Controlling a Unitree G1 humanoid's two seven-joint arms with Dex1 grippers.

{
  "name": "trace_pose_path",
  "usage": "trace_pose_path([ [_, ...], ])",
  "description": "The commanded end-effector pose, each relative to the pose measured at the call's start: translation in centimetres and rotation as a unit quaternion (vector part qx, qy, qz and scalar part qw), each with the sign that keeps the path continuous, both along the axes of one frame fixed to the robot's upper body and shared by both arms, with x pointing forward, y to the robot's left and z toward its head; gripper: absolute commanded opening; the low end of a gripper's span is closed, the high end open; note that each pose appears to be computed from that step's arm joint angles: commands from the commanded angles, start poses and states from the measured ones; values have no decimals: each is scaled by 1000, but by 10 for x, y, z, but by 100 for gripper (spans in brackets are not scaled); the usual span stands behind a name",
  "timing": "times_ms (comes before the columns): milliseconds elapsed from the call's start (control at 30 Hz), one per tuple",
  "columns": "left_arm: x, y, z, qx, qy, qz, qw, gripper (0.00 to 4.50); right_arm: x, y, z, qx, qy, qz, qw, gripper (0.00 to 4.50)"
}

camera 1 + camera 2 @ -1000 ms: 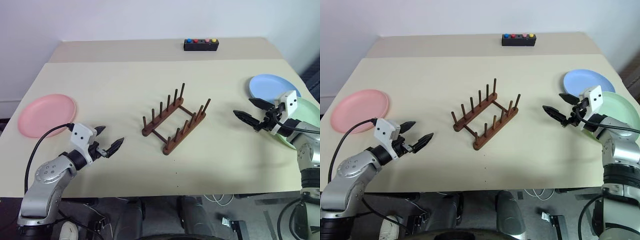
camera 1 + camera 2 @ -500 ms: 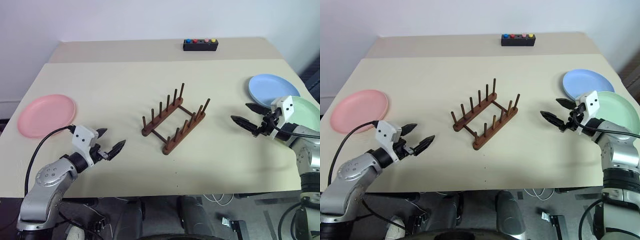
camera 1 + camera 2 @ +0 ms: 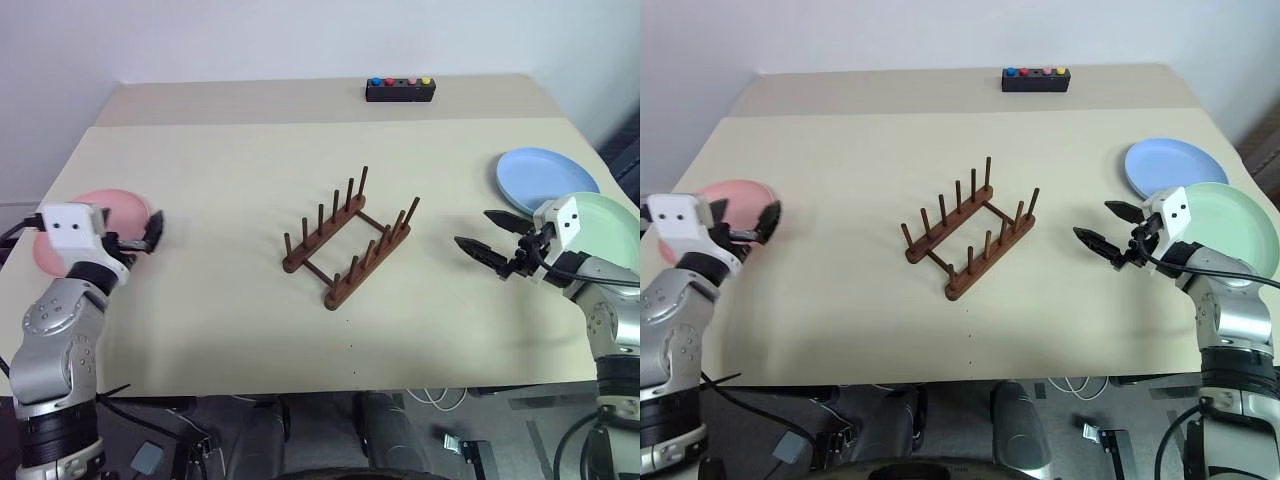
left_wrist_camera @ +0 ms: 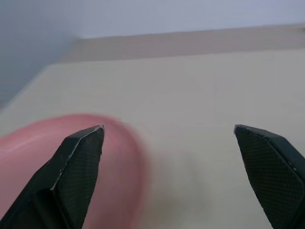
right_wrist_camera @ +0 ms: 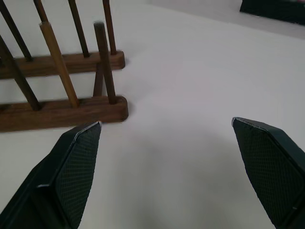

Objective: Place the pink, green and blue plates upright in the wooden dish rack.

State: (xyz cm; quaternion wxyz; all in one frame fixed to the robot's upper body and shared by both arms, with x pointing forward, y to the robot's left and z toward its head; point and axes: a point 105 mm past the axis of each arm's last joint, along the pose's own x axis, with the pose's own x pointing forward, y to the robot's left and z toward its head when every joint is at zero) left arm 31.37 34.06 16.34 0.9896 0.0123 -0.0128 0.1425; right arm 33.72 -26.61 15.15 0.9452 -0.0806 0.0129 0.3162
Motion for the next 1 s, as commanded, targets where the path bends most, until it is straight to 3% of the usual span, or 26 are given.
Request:
trace_pose_path([
  [33,-13,48,0,-10,11,124,992,450,2,4,13,1,-29,5,1000,446],
  [133,-10,65,2,-20,14,161,987,450,-1,1,17,1,-34,3,999,446],
  [433,1,84,-25,-106,66,222,967,450,-12,0,28,-1,-60,-7,998,446],
  [667,9,80,-44,-158,87,241,954,450,-40,28,61,24,-77,79,994,446],
  [800,8,80,-49,-204,69,252,944,257,-40,38,66,8,-85,87,993,450],
  [933,7,80,-50,-193,74,253,945,44,-38,40,60,12,-78,86,993,450],
  [967,7,80,-50,-194,73,254,945,3,-38,40,59,13,-76,87,993,450],
  [1000,6,80,-50,-195,73,255,944,3,-38,41,58,13,-75,87,993,450],
])
